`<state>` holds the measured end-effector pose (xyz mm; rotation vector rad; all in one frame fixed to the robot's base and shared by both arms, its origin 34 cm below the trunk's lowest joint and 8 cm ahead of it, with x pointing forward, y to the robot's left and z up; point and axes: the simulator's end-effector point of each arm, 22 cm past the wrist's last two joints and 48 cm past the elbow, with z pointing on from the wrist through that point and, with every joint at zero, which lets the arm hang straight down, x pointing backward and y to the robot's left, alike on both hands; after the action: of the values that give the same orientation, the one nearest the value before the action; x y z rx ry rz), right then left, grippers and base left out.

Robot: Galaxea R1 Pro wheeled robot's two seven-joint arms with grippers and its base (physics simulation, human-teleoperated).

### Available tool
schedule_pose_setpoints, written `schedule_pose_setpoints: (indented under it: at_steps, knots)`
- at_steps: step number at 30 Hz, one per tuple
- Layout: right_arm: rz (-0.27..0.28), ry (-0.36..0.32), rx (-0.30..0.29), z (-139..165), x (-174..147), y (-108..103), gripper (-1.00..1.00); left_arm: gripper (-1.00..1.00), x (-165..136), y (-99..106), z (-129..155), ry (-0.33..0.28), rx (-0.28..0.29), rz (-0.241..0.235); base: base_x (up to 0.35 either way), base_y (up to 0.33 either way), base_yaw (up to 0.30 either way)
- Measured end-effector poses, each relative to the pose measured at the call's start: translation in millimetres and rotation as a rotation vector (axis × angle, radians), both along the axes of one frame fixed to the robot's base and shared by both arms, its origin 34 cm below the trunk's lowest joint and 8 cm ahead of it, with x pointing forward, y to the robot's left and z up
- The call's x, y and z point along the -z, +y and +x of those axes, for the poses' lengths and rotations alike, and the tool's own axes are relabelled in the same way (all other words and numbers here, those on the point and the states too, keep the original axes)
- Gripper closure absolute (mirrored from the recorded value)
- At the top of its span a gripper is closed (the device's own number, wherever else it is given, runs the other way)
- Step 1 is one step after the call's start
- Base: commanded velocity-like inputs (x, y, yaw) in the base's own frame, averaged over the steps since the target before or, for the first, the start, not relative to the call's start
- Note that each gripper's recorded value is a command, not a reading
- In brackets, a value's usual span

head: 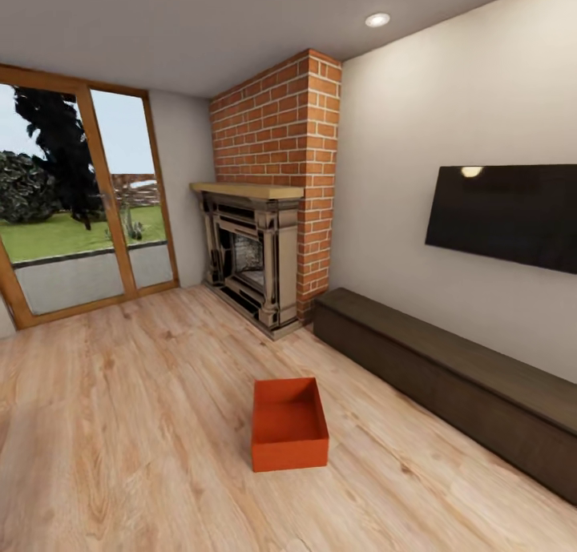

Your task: Move the two storage containers from the living room to the garage. In the garage, place one container on the floor and stack the other container on top of it (either order is fine).

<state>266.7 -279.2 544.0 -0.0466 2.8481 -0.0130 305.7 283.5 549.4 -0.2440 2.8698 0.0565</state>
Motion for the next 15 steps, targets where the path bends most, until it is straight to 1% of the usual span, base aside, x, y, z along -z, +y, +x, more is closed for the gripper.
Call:
schedule_pose_setpoints:
  at_steps: [15]
  knots:
    - [0.0, 0.002, -0.003, -0.3, 0.1, 0.6, -1.0, -1.0, 0.1, 0.0, -0.5, 0.002, 0.0, 0.0, 0.326, 0.0, 0.0]
